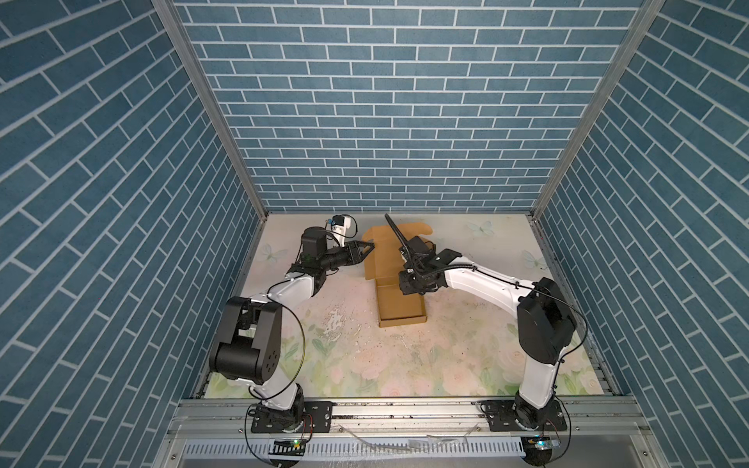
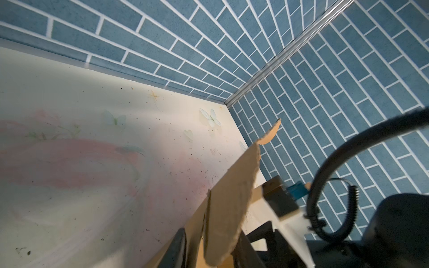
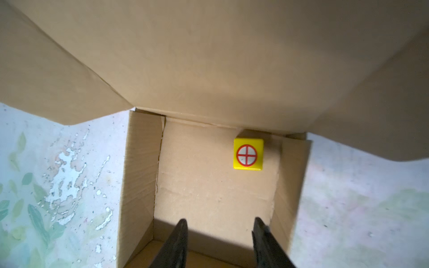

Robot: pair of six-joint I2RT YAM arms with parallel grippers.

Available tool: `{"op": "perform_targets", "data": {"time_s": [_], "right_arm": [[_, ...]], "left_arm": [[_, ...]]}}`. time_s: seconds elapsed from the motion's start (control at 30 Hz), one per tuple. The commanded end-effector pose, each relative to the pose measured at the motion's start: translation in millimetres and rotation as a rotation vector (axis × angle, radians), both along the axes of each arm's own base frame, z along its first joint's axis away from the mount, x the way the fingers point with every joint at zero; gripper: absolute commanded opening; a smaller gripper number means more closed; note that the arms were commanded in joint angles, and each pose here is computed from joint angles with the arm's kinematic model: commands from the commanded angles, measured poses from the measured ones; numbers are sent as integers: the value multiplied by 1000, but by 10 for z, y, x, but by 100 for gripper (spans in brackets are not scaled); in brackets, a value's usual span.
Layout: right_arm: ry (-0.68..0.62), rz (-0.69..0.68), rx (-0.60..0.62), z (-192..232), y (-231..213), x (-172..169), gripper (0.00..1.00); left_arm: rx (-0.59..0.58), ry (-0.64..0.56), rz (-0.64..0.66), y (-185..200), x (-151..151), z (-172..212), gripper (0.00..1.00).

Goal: Fold the paper box

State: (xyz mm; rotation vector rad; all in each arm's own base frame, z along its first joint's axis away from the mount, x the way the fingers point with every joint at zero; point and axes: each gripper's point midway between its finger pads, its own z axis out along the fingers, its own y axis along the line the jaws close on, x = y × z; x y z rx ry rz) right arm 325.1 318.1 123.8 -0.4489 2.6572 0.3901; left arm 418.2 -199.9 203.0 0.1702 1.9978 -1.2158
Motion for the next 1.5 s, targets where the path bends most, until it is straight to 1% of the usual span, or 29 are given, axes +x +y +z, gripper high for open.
{"op": "perform_targets", "data": {"time_s": [0.0,0.07,0.13,0.2,0.27,0.4,0.47,0.53,0.67,0.77,0.83,1.0,1.13,1.23,1.4,1.47], "right_arm": [[-96,-42,-5,444,-448,193,47],[-139,-47,-13,618,-627,293,47],[-200,-20,-18,754,-749,374,48],[-263,48,20,836,-777,440,50],[-309,87,84,875,-780,505,52],[-328,168,276,953,-661,586,53],[-340,228,328,938,-584,610,53],[-349,263,347,908,-544,660,53],[-335,288,380,854,-523,757,53],[-355,318,397,792,-494,794,53],[-354,318,403,753,-485,818,53],[-365,319,437,779,-461,787,46],[-364,278,462,810,-474,773,36],[-366,274,472,828,-446,735,30],[-364,244,482,817,-444,699,27],[-386,245,472,818,-465,697,28]], "left_arm": [[7,-41,-8,-17,-45,92,35],[2,-36,-8,-20,-47,111,35],[1,-42,-10,-25,-51,128,35],[8,-46,-6,-15,-55,114,35],[10,-43,-4,-11,-63,101,36],[7,-38,0,-9,-59,125,37],[16,-48,0,-1,-70,122,38],[23,-46,2,10,-81,116,39],[32,-37,5,26,-108,119,39],[69,-46,0,41,-140,56,39],[104,-27,4,67,-160,-10,39],[165,-44,-13,99,-217,-67,39],[187,-37,-20,136,-228,-50,39],[202,-60,-33,134,-243,-60,38],[256,-42,-24,180,-229,-85,29],[273,-52,-23,195,-224,-89,22]]}}
